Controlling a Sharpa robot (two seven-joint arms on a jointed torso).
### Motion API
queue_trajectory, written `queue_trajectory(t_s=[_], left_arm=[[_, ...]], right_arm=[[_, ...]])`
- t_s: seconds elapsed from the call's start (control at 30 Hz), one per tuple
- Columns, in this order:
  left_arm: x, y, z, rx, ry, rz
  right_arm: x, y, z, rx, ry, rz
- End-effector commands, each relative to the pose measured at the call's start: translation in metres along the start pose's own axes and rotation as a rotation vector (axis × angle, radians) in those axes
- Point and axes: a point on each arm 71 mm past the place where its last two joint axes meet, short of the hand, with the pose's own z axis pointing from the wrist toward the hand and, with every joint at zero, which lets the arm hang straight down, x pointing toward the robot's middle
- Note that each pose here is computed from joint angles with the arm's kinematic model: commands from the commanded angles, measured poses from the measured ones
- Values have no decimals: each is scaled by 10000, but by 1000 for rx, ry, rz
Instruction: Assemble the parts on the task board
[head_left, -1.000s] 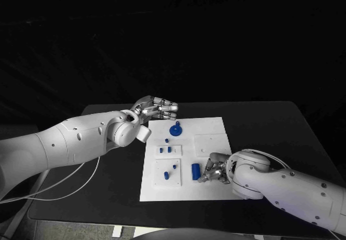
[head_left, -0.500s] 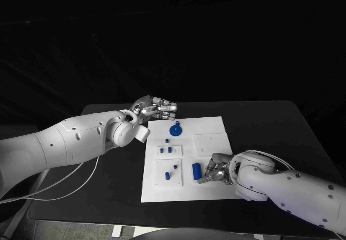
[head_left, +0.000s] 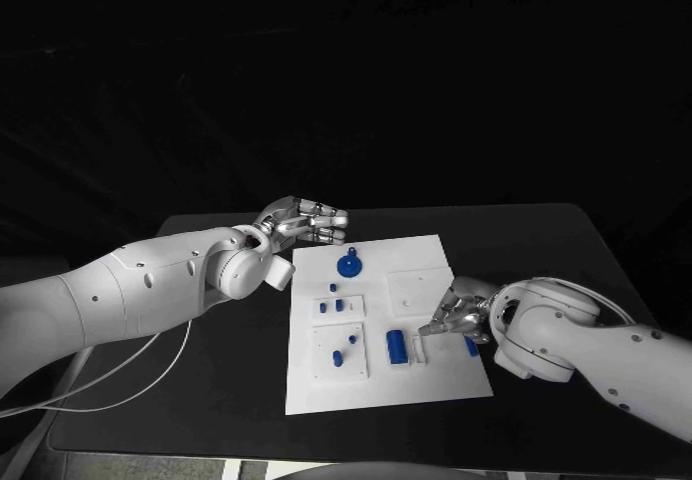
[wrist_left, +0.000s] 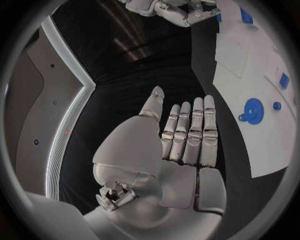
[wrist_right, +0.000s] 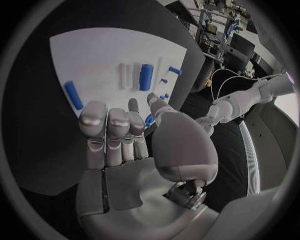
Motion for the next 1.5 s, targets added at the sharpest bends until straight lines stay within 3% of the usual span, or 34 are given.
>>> queue_trajectory(t_s=[0.03,0.33,0.53,0.77,1.07,1.5], left_arm=[[21,-21,-2,22,12,-2],[13,-28,-14,30,8,-1],[10,-27,-17,30,9,-1],[6,-26,-21,29,10,-1],[10,-25,-21,27,14,-3],[4,-22,-24,25,16,-4]], right_arm=[[-134,-134,0,37,-36,1],[-323,-370,-23,85,-40,13],[-396,-499,-44,159,-81,-98],[-426,-640,-37,227,-70,-196],[-346,-708,19,253,-45,-224],[-44,-680,109,242,29,-212]])
